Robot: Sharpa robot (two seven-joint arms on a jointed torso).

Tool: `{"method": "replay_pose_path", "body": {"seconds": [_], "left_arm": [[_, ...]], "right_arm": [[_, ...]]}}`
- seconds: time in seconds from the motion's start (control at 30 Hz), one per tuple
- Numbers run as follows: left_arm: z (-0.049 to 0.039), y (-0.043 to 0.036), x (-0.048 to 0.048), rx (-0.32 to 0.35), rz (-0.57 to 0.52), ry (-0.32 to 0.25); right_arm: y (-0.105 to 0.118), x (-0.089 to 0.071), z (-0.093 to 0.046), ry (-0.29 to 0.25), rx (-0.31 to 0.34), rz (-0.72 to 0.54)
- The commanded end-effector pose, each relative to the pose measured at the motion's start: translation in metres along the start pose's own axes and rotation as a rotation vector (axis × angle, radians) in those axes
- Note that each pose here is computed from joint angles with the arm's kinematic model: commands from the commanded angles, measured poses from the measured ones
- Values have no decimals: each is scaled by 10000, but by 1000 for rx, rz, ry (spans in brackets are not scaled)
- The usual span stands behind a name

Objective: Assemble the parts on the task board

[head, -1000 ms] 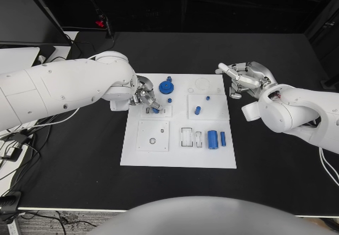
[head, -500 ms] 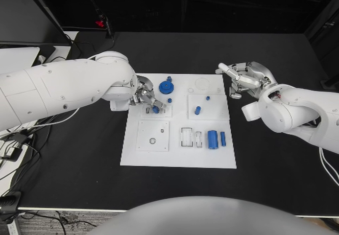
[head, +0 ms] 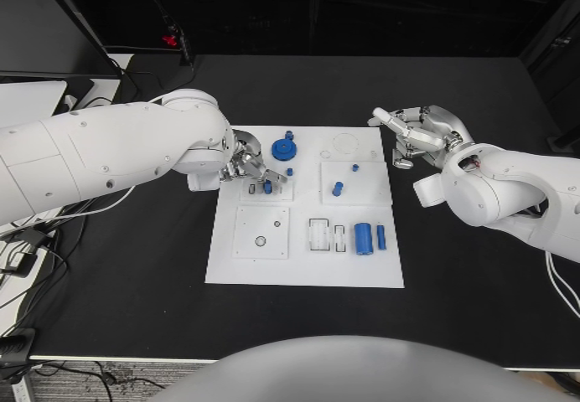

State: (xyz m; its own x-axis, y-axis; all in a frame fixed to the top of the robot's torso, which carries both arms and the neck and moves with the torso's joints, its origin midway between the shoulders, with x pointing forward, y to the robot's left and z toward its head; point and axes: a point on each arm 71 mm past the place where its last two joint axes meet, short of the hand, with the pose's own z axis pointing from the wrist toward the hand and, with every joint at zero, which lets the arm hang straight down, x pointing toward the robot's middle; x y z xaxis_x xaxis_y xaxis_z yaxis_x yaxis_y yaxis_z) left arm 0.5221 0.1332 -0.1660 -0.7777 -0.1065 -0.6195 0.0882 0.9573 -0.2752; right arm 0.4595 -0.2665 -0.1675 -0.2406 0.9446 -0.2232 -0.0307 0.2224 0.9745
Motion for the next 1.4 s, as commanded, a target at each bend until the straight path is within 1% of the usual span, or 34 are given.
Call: {"method": "replay_pose_path", "body": {"seconds": [0.03, 0.17, 0.5, 0.73, 1.03, 1.4], "left_arm": [[52, 15, 95, -7, 10, 24], [54, 20, 94, -11, 11, 26], [55, 29, 79, -10, 0, 9], [29, 56, 70, -22, -3, 4], [-14, -2, 21, -15, 7, -8], [-2, -27, -9, -17, 17, -2]], "right_arm": [[10, 2, 0, -1, -4, 2], [10, 4, 1, 0, -4, 2], [9, 5, 4, 1, -3, 2], [7, 12, 9, 2, -2, 2], [6, 28, 21, 5, 1, 3], [3, 30, 26, 6, 3, 3]]}}
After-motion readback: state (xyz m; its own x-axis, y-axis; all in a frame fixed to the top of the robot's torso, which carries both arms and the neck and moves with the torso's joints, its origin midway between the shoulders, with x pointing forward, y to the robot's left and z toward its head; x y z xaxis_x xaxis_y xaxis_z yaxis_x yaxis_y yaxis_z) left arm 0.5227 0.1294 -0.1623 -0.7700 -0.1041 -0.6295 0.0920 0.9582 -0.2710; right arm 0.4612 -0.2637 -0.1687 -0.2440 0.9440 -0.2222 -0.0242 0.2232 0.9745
